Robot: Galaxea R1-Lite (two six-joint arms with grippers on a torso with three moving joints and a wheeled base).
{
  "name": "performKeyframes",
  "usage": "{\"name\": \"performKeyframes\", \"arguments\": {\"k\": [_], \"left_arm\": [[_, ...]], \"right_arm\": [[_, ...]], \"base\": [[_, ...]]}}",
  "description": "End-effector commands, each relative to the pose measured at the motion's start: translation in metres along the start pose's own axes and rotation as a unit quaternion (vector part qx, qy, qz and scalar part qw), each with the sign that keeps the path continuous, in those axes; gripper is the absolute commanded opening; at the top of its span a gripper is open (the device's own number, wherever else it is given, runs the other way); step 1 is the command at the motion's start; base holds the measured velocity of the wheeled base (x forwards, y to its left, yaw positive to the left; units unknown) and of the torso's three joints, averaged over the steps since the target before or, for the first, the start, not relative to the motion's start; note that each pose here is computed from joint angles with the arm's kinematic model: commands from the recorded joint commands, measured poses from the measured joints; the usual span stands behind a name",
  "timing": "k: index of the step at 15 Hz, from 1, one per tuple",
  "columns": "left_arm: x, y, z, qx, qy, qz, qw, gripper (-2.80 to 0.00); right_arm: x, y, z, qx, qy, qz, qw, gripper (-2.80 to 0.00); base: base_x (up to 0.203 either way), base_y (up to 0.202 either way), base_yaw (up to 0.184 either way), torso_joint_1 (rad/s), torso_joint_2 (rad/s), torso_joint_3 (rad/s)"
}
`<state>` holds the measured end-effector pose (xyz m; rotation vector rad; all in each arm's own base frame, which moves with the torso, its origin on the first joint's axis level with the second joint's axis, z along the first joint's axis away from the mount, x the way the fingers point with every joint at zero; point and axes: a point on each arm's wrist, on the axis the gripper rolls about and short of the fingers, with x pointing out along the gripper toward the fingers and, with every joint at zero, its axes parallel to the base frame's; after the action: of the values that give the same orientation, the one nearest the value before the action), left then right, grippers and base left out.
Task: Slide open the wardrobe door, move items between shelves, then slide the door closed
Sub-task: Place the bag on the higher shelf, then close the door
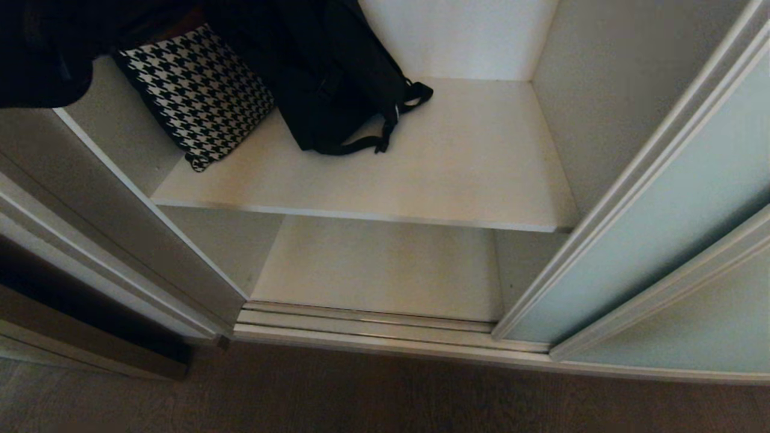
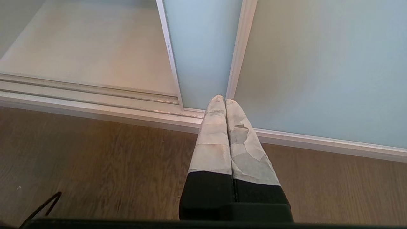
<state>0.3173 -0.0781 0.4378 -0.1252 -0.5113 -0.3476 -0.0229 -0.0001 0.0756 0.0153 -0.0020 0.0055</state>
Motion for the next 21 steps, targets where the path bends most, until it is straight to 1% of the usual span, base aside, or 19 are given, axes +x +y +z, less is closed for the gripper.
{"name": "performKeyframes", "arguments": {"k": [1,2,4,7,8,10,13,15,17,19,21], "left_arm": [[-0.011,-0.002,0.014,-0.005,0.019,0.0,0.9998,-2.8],[-0.016,-0.003,0.018,-0.01,0.041,0.001,0.9991,-2.8],[-0.03,-0.006,0.031,-0.023,0.071,0.006,0.9972,-2.8],[-0.056,-0.011,0.062,-0.022,0.07,0.01,0.9972,-2.8],[-0.065,-0.013,0.07,-0.021,0.078,0.011,0.9967,-2.8],[-0.082,-0.015,0.075,-0.023,0.105,0.015,0.994,-2.8],[-0.109,-0.018,0.086,-0.023,0.131,0.021,0.9909,-2.8],[-0.142,-0.02,0.086,-0.011,0.177,0.031,0.9837,-2.8],[-0.18,-0.021,0.08,0.009,0.23,0.046,0.972,-2.8],[-0.221,-0.019,0.08,0.031,0.248,0.08,0.9651,-2.8],[-0.262,-0.021,0.073,0.061,0.259,0.105,0.9581,-2.8]], "right_arm": [[0.0,0.0,0.0,0.0,-0.002,0.0,1.0,-2.8],[0.0,0.0,0.0,0.001,-0.002,0.0,1.0,-2.8],[0.0,0.0,0.0,0.0,-0.002,0.0,1.0,-2.8],[0.0,0.0,0.0,0.001,-0.002,0.0,1.0,-2.8],[0.0,0.0,0.0,0.0,-0.002,0.0,1.0,-2.8],[0.0,0.0,0.0,0.0,-0.002,0.0,1.0,-2.8],[0.0,0.0,0.0,0.0,-0.002,0.0,1.0,-2.8],[0.0,0.0,0.0,0.0,-0.002,0.0,1.0,-2.8],[0.0,0.0,0.0,0.001,-0.002,0.0,1.0,-2.8],[0.0,0.0,0.0,0.0,-0.002,0.0,1.0,-2.8],[0.0,0.0,0.0,0.0,-0.002,0.0,1.0,-2.8]], "base": [[0.0,0.0,0.0,0.0,0.0,0.0],[0.0,0.0,0.0,0.0,0.0,0.0],[0.0,0.0,0.0,0.0,0.0,0.0],[0.0,0.0,0.0,0.0,0.0,0.0],[0.0,0.0,0.0,0.0,0.0,0.0],[0.0,0.0,0.0,0.0,0.0,0.0],[0.0,0.0,0.0,0.0,0.0,0.0],[0.0,0.0,0.0,0.0,0.0,0.0],[0.0,0.0,0.0,0.0,0.0,0.0],[0.0,0.0,0.0,0.0,0.0,0.0],[0.0,0.0,0.0,0.0,0.0,0.0]]}}
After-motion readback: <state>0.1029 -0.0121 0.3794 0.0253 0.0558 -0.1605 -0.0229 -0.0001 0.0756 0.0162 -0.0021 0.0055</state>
